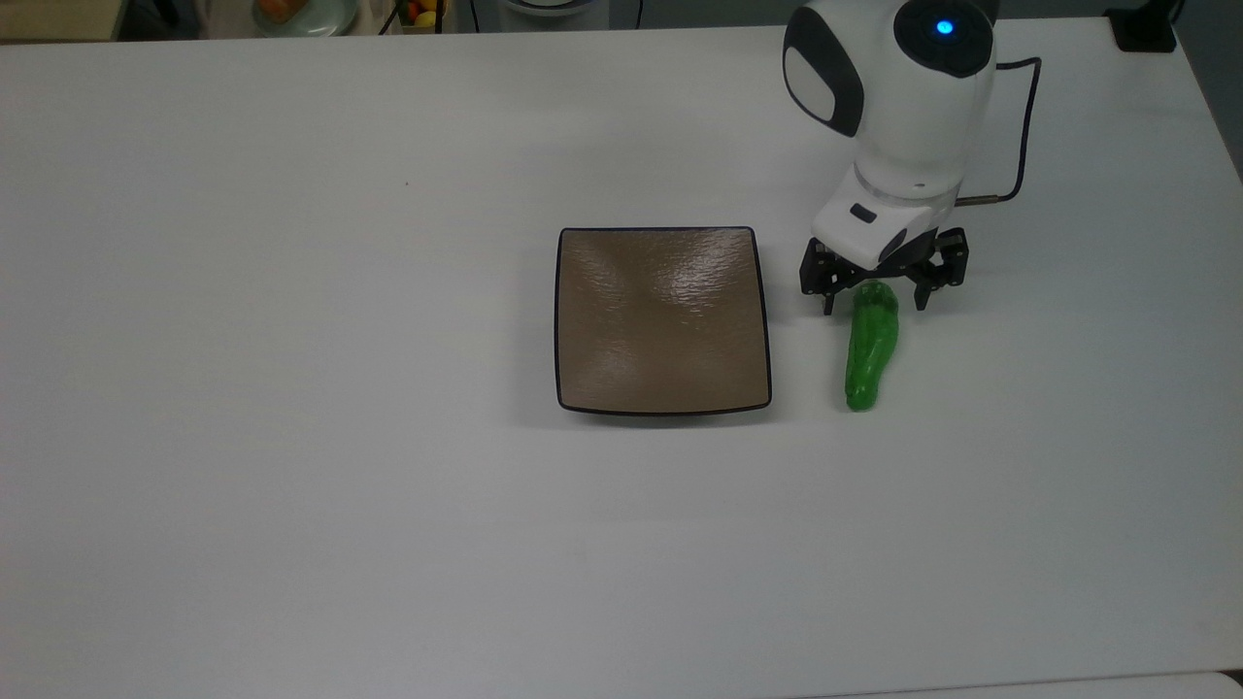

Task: Chili peppers are placed on a ceramic plate
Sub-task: 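Lower the gripper over the green chili pepper and close on it, then lift the held chili pepper and carry it over the brown plate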

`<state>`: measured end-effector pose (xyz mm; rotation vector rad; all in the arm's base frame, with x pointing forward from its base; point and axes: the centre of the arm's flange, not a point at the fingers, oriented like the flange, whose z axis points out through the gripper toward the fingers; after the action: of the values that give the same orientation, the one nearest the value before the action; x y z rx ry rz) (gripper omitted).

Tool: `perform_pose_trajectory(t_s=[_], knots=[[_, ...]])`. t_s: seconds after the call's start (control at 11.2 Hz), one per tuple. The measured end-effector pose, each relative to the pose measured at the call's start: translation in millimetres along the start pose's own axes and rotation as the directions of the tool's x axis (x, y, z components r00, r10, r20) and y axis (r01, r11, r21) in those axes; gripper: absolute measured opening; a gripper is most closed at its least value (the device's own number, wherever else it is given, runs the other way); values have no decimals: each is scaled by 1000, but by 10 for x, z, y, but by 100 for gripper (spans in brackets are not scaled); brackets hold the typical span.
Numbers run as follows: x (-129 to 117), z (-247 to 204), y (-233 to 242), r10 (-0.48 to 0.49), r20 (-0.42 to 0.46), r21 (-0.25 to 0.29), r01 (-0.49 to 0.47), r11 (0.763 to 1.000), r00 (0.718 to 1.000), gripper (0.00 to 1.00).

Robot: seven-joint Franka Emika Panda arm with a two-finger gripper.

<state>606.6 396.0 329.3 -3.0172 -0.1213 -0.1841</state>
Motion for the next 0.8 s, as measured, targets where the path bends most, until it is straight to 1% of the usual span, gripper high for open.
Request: perform_pose_trajectory(t_s=[0.09,0.18,0.27,0.36,0.45,0.53,0.62,0.8], knots=[[-10,61,7,-3,6,-7,3,1000,1000,97],[-20,122,14,-4,13,-11,4,1000,1000,97],[-21,154,16,-5,14,-12,5,1000,1000,86],[-13,160,11,-7,5,-8,7,1000,1000,84],[-9,158,7,-8,0,-7,8,1000,1000,77],[-8,156,4,-10,-2,-8,10,1000,1000,53],[-2,144,-2,-11,-5,-8,11,1000,1000,45],[-1,141,-3,-13,-6,-9,13,1000,1000,45]])
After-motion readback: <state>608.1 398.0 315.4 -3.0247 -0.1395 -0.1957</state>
